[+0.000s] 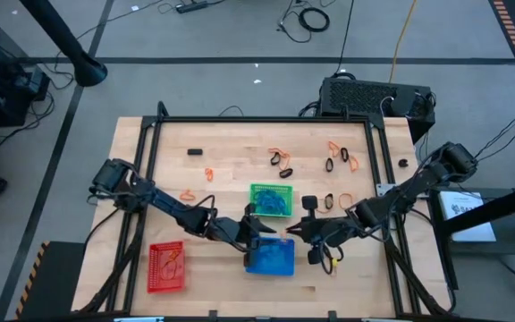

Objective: Sort rubber bands into baskets
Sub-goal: Put the orange rubberband into the red bin

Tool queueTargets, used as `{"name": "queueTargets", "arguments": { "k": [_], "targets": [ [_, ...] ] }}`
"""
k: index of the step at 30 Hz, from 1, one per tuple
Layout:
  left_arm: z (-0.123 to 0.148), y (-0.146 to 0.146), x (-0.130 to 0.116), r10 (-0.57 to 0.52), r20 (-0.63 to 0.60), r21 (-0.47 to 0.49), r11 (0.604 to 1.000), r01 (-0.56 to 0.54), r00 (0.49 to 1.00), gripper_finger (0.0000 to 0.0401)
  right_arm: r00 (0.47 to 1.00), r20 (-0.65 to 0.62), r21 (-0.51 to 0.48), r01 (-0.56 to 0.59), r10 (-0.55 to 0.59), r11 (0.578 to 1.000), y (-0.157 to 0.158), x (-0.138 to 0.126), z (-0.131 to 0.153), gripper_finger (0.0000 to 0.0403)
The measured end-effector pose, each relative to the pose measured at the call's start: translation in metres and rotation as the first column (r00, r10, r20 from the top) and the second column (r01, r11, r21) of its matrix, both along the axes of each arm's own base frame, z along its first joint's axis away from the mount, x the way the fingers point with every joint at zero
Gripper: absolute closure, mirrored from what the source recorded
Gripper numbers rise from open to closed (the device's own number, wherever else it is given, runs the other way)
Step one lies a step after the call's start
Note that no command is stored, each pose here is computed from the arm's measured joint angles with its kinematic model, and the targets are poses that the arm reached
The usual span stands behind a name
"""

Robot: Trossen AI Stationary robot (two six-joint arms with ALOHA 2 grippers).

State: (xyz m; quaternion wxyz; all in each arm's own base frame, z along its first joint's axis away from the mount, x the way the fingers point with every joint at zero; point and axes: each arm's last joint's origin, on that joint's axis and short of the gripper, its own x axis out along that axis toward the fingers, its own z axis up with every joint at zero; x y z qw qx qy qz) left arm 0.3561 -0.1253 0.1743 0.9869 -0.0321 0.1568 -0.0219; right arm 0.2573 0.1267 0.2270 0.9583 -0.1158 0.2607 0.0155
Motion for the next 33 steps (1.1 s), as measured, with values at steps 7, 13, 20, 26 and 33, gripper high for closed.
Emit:
{"name": "queueTargets", "arguments": {
  "k": [7, 13, 20, 26, 33],
  "targets": [
    [0.004, 0.005, 0.003, -0.013, 0.041, -0.001, 1.000, 0.013, 0.999, 0.0273, 0.999, 0.004, 0.008, 0.033, -0.033, 0.999, -0.004, 0.002, 0.000, 0.0402],
    [0.005, 0.007, 0.004, -0.036, 0.048, -0.002, 0.999, 0.036, 0.998, 0.0273, 0.999, 0.004, 0.014, 0.044, -0.045, 0.999, -0.005, 0.002, 0.000, 0.0402],
    [0.010, 0.012, 0.007, -0.026, 0.100, -0.005, 1.000, 0.026, 0.995, 0.0273, 0.999, 0.005, 0.014, 0.049, -0.049, 0.999, -0.006, 0.003, 0.000, 0.0402],
    [0.012, 0.016, 0.009, -0.018, 0.124, -0.013, 1.000, 0.020, 0.992, 0.0273, 0.991, 0.034, 0.002, 0.133, -0.133, 0.991, -0.012, 0.005, 0.001, 0.0402],
    [0.012, 0.016, 0.009, -0.033, 0.123, -0.015, 0.999, 0.035, 0.992, 0.0273, 0.985, 0.043, -0.003, 0.169, -0.169, 0.986, -0.014, 0.006, 0.001, 0.0402]
  ]
}}
